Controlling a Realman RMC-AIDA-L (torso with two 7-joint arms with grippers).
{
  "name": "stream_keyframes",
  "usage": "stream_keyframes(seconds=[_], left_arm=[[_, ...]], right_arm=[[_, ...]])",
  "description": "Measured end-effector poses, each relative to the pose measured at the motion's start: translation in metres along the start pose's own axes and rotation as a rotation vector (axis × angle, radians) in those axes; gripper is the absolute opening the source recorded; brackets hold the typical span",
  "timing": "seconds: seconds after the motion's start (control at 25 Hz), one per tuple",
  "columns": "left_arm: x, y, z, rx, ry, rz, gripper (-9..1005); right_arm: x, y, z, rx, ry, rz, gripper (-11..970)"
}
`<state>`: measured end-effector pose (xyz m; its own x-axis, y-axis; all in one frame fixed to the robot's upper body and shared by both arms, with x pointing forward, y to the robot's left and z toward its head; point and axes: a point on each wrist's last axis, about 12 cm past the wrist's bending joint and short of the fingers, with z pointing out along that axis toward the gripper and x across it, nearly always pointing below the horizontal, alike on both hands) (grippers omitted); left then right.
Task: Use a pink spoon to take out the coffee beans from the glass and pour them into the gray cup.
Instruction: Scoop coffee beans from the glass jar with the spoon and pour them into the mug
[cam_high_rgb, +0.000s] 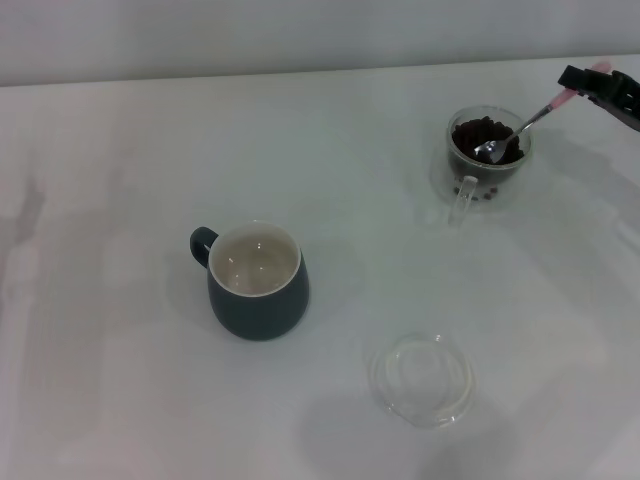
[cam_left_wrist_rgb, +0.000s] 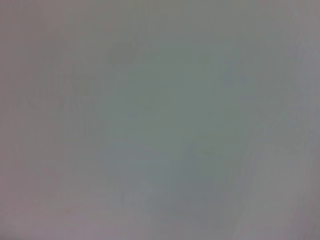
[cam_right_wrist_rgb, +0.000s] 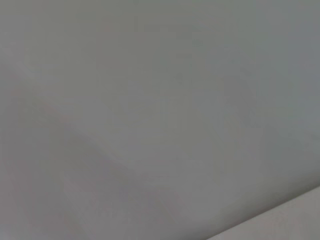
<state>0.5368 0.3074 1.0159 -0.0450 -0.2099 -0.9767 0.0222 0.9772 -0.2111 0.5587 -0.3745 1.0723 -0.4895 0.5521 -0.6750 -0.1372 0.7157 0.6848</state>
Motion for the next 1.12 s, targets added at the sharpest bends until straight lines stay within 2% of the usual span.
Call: stream_keyframes(seconds=[0.28,0.72,1.12], left_arm=[[-0.0013,0.0002,0.0015,0.0,-0.004,0.0,887],[-0.0036,0.0002,0.003,0.002,-0.015,0.001,887],[-0.0044,0.0007,0.0032,-0.002,-0.021,0.001,888]], right_arm=[[-0.0009,-0.0016,0.001,0.018,-0.005,0.078,151],[0.0028,0.0021,0.0068,0.024,0.066,0.097,152],[0.0,-0.0019,0.0064,0.063,0.049,0.243,152]])
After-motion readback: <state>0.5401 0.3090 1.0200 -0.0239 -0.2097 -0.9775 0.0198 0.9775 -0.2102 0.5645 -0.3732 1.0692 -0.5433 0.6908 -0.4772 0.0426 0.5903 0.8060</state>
